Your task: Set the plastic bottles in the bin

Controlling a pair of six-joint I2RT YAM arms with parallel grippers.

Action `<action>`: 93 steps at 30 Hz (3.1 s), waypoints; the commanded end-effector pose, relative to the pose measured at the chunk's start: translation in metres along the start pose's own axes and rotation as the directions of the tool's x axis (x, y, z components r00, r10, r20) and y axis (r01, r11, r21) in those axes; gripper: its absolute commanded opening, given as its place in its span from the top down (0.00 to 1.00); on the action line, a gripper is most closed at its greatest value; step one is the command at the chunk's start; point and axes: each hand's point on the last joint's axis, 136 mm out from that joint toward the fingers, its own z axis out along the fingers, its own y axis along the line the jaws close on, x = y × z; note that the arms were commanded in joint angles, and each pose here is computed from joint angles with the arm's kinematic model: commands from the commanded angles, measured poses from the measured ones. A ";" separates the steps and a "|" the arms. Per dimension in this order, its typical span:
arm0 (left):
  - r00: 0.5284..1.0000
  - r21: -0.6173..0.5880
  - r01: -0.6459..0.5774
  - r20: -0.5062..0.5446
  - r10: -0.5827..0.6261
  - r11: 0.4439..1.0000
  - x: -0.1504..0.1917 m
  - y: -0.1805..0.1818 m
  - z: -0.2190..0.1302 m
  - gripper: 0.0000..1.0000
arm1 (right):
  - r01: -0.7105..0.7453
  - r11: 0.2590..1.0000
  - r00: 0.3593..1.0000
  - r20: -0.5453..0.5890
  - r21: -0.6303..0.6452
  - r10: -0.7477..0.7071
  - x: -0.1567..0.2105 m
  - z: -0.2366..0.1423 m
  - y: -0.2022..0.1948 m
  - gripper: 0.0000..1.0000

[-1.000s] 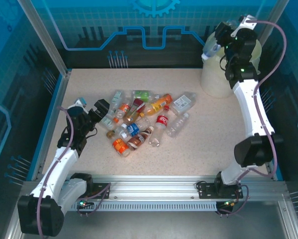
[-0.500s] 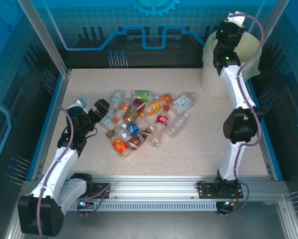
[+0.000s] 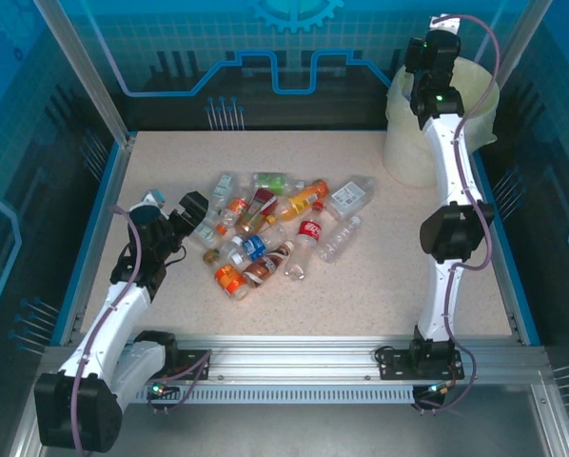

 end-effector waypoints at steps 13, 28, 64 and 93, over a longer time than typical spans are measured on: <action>1.000 -0.017 -0.011 0.006 0.011 1.000 0.003 0.007 0.001 0.01 | -0.114 0.979 0.961 -0.270 -0.167 0.066 0.089 0.026 0.023 0.32; 0.997 -0.084 0.022 -0.068 -0.028 0.996 0.018 0.021 0.003 0.01 | -0.193 0.966 0.946 -0.293 -0.170 0.137 0.064 0.001 0.021 0.11; 0.864 -0.486 -0.037 -0.455 -0.216 0.873 0.142 0.103 0.002 0.24 | -0.127 0.808 0.965 -0.261 -0.575 -0.034 0.059 -0.245 0.059 0.00; 0.860 -0.417 -0.057 -0.482 -0.168 0.907 0.154 0.110 0.005 0.52 | -0.232 0.666 0.946 -0.324 -0.709 -0.015 0.098 -0.285 0.109 0.00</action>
